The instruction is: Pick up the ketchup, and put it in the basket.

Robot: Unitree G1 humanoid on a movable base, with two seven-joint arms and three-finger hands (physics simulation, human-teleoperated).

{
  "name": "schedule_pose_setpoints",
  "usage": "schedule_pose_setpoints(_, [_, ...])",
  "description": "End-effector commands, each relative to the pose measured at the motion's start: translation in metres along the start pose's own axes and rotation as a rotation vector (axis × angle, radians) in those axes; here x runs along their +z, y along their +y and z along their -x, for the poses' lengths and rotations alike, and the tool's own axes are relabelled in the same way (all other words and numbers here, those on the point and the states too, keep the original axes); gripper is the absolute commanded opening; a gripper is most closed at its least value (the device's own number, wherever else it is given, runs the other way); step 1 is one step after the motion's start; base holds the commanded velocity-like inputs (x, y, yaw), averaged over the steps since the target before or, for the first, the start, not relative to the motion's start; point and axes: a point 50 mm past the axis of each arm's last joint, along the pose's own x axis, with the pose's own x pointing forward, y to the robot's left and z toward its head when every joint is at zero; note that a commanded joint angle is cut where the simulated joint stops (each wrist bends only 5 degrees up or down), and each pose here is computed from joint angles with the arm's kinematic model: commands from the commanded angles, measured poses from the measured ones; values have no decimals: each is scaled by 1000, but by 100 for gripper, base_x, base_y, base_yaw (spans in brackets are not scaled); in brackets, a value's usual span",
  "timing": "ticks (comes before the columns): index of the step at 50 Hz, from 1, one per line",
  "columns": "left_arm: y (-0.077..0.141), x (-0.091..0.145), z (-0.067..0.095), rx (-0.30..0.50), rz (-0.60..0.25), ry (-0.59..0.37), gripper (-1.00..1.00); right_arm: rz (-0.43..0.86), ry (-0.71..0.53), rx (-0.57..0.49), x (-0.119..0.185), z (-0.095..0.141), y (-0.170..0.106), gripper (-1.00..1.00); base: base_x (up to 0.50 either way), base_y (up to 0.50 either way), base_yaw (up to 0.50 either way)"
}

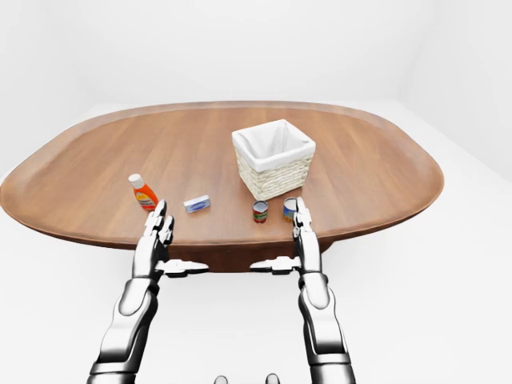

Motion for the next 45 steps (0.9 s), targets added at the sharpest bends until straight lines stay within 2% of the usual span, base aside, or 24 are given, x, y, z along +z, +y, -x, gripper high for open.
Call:
schedule_pose_setpoints(1, [7, -5, -3, 6, -8, 2, 100, 0, 22, 10, -9, -4, -4, 100, 0, 0, 0])
schedule_pose_setpoints(11, [9, -12, -9, 27, -20, 16, 100, 1, 34, 10, -15, -8, -3, 100, 0, 0, 0])
schedule_pose_setpoints(22, [10, -5, -6, 39, -32, -6, 100, 31, 16, -7, -9, -4, -3, 100, 0, 0, 0])
schedule_pose_setpoints(25, [9, 2, -1, 33, -34, -22, 100, 36, -54, 43, 5, 3, 3, 100, 0, 0, 0])
schedule_pose_setpoints(27, [8, 18, 11, 28, -44, -73, 100, 46, -96, 37, 17, 11, 4, 100, 0, 0, 0])
schedule_pose_setpoints(30, [12, 36, 20, 37, -23, -121, 100, 62, -127, 28, 29, 21, 4, 100, 0, 0, 0])
schedule_pose_setpoints(34, [14, 46, 28, 48, -19, -144, 100, 98, -157, 16, 40, 31, 5, 100, 0, 0, 0])
schedule_pose_setpoints(35, [18, 57, 36, 58, -16, -188, 100, 95, -175, 25, 49, 39, 6, 100, 0, 0, 0])
schedule_pose_setpoints(37, [20, 64, 41, 61, -18, -218, 100, 99, -189, 18, 53, 43, 6, 100, 0, 0, 0])
schedule_pose_setpoints(45, [25, 74, 47, 74, -22, -260, 100, 124, -208, 2, 59, 48, 5, 100, 0, 0, 0])
